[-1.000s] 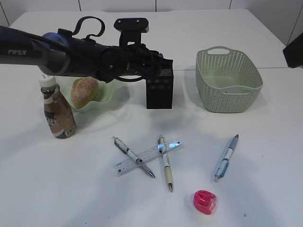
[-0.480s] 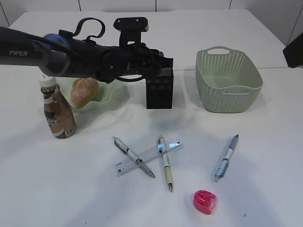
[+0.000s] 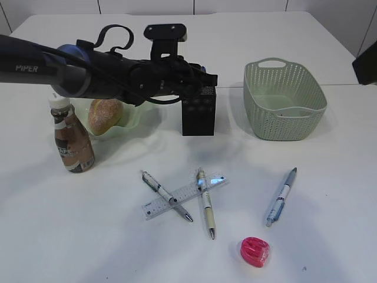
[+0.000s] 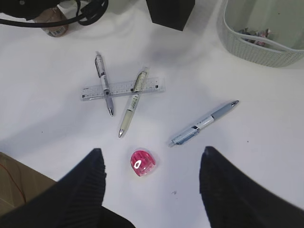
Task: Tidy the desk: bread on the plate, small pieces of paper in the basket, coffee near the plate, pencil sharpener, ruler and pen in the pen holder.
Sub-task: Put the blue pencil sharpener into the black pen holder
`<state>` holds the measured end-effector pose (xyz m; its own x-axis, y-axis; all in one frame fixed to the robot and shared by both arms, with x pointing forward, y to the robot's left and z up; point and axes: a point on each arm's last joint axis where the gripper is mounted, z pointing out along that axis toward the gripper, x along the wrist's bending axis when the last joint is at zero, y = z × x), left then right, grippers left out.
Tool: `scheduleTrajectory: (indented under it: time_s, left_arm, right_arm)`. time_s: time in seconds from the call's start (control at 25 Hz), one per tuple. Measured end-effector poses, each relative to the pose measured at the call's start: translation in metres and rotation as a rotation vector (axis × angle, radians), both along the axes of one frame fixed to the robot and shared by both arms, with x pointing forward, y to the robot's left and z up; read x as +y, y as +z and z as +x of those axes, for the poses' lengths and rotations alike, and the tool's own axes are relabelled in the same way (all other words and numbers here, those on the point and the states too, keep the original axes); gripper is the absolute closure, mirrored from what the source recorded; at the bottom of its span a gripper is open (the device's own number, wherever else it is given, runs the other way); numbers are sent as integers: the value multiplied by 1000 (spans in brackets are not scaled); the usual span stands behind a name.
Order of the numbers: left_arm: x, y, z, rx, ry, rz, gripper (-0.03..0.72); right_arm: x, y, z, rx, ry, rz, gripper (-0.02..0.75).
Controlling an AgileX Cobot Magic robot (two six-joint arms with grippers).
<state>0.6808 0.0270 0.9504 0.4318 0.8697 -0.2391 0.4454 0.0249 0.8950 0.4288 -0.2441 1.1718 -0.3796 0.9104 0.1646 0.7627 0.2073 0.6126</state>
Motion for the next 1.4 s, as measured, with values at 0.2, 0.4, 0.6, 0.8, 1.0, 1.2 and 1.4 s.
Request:
scheduleTrajectory:
  time_s: [0.2,0.4,0.6,0.8,1.0,1.2,1.4]
  left_arm:
    - [-4,0,-3,0,-10,0,509]
    - [-4,0,-3,0,-10,0,463]
    - [-4,0,-3,3,-10,2,392]
    - [-4,-1,-3,12,-9,8,381]
    - [-2,3,-6,50,-17,56,381]
    - [7,44,-17,45,-34,139,381]
    - [22,84,-35,110,-17,223,381]
  right_arm:
    - [0,0,0,0,0,0,245]
    - [0,0,0,0,0,-2,245]
    - [0,0,0,0,0,-2,245]
    - [0,0,0,-2,-1,-1,245]
    - [0,0,0,-4,0,-2,245]
    - [0,0,0,-4,0,-2,245]
    - [0,0,0,-3,0,-2,245]
